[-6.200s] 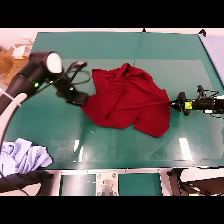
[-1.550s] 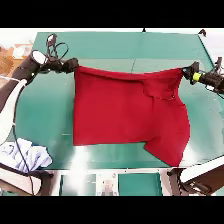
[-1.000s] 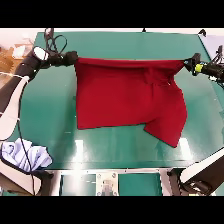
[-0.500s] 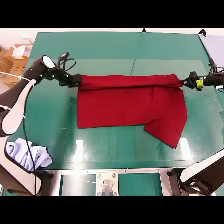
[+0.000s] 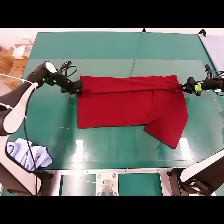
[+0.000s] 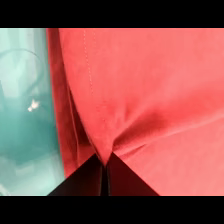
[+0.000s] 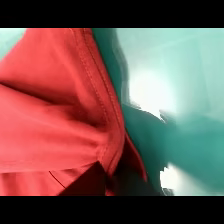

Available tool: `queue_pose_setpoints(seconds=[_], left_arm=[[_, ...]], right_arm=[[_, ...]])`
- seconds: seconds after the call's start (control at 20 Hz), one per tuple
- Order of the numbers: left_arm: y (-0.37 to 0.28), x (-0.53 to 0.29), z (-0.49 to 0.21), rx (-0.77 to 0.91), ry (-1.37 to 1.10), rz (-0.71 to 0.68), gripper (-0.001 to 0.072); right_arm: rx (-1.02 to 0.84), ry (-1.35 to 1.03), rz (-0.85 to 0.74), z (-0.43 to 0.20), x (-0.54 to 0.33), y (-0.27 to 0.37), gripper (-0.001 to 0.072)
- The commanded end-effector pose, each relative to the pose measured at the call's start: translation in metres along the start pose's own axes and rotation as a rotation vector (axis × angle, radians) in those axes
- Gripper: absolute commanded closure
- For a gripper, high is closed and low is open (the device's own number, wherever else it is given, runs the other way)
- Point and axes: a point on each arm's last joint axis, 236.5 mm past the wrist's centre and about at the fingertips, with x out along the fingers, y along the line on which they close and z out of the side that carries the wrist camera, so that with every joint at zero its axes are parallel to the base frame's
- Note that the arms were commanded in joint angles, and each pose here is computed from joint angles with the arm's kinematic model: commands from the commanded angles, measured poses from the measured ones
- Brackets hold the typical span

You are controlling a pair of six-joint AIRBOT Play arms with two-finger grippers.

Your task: Fold the shirts.

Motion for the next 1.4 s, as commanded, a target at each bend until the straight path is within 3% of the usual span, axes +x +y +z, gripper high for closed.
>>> queue_pose_setpoints(seconds=[0.0, 0.05, 0.1, 0.25, 0.4, 0.7, 1.05, 1.35], left_arm=[[-0.004, 0.0, -0.017, -0.005, 0.07, -0.016, 0.0605], [-0.005, -0.001, -0.02, -0.011, 0.082, -0.019, 0.0335], [-0.006, -0.004, -0.02, -0.031, 0.089, -0.019, 0.028], [-0.013, -0.023, -0.021, -0.019, 0.129, -0.007, 0.0278], [0.005, -0.055, -0.039, -0.013, 0.196, 0.128, 0.0279], [0.012, -0.085, -0.139, -0.071, 0.239, 0.179, 0.028], [-0.038, -0.042, -0.221, -0.322, -0.077, -0.092, 0.0278], [-0.052, -0.023, -0.184, -0.448, -0.417, -0.133, 0.0279]], right_arm=[[-0.001, 0.031, 0.011, -0.007, -0.002, 0.003, 0.0552], [-0.006, 0.04, 0.016, -0.008, -0.004, 0.006, 0.0551], [-0.004, 0.051, 0.023, -0.009, -0.007, 0.01, 0.0548], [-0.015, 0.096, 0.045, -0.013, -0.028, 0.028, 0.0521], [-0.004, 0.102, 0.046, -0.023, -0.057, 0.034, 0.0522], [0.151, 0.061, -0.015, -0.103, -0.098, -0.003, 0.0522], [0.348, -0.264, -0.142, -0.163, -0.133, -0.051, 0.0521], [0.385, -0.295, -0.109, -0.165, -0.122, -0.049, 0.0522]])
